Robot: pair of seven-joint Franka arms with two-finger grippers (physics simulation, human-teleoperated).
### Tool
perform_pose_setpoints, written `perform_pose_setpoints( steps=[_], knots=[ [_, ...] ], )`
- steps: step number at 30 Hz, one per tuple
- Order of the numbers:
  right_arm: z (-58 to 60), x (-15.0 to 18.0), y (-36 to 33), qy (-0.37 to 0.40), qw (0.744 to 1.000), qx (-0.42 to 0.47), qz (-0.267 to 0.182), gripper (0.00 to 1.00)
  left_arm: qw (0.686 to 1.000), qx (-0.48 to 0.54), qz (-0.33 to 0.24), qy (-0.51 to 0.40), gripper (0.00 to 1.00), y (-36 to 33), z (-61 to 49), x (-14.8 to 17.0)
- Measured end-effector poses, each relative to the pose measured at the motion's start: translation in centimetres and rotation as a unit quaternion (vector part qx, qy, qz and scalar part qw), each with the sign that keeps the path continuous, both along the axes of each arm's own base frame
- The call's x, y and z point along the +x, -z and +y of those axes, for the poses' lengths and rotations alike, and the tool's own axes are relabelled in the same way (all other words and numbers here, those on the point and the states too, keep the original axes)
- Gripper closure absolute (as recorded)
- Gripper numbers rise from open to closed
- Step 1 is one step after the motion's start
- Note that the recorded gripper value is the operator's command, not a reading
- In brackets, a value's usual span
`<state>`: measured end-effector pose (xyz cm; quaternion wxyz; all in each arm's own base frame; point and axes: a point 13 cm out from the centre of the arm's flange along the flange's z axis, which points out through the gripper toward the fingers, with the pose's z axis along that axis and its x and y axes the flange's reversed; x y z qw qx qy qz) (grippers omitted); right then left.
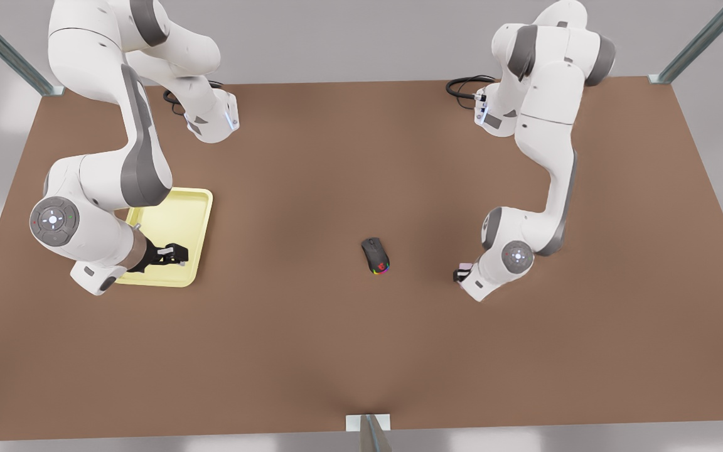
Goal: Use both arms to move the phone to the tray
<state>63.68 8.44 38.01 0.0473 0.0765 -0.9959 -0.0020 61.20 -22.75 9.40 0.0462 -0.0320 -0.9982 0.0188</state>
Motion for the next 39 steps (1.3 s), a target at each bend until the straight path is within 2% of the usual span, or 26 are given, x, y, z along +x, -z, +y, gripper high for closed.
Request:
perform_pose_setpoints(
  steps=[2,3,6,9,12,21,28,29,30,31,34,35,36,37,39],
  knots=[
    [0.0,0.0,0.0,0.000,1.000,0.000,0.000,0.00,0.999,-0.013,-0.022,0.033,0.25,-4.2,-8.7,0.6],
    [-0.1,0.0,0.0,0.000,1.000,0.000,0.000,0.00,0.999,-0.015,-0.021,0.048,0.25,-5.3,-12.8,-0.7],
    [-0.1,0.0,0.0,0.001,1.000,0.000,0.000,0.00,0.996,-0.024,-0.009,0.085,0.25,-8.3,-25.0,-6.7],
    [-0.3,0.0,0.1,0.000,1.000,-0.001,0.001,0.00,0.995,-0.020,0.011,0.094,0.25,-7.9,-33.5,-13.4],
    [-0.5,0.0,0.0,0.001,1.000,0.000,0.001,0.00,0.997,-0.020,0.016,0.074,0.25,-5.9,-39.2,-16.7],
    [-0.3,0.0,0.0,-0.003,1.000,0.000,0.001,0.00,0.999,0.011,0.041,-0.027,0.24,0.8,-41.9,-20.9],
    [-0.3,0.0,0.0,-0.005,1.000,0.000,0.001,0.00,0.998,0.005,0.052,-0.029,0.24,3.0,-43.4,-23.2],
    [-0.3,0.0,0.0,-0.005,1.000,0.000,0.001,0.00,0.998,0.003,0.053,-0.025,0.22,3.1,-43.6,-23.4],
    [-0.3,0.0,0.0,-0.005,1.000,0.000,0.001,0.00,0.998,0.000,0.053,-0.020,0.04,3.1,-43.7,-23.4],
    [-0.3,0.0,0.0,-0.005,1.000,0.000,0.001,0.00,0.999,-0.003,0.052,-0.016,0.00,3.1,-43.8,-23.4],
    [0.0,0.0,0.0,-0.007,1.000,0.001,0.000,0.00,0.999,-0.013,0.046,-0.009,0.00,2.7,-43.9,-22.7],
    [0.1,0.0,0.0,-0.008,1.000,0.001,0.000,0.00,0.999,-0.018,0.043,-0.014,0.00,2.0,-43.5,-21.4],
    [0.2,0.0,0.0,-0.009,1.000,0.001,0.000,0.00,0.998,-0.034,0.038,-0.035,0.00,-1.6,-41.8,-17.6],
    [0.4,-0.1,0.0,-0.011,1.000,0.001,0.000,0.00,0.995,-0.054,0.026,-0.075,0.00,-9.1,-37.0,-10.7],
    [2.5,-0.3,0.7,-0.028,1.000,0.005,0.005,0.00,0.982,-0.067,-0.004,-0.177,0.00,-22.7,-18.6,2.7]
  ],
)
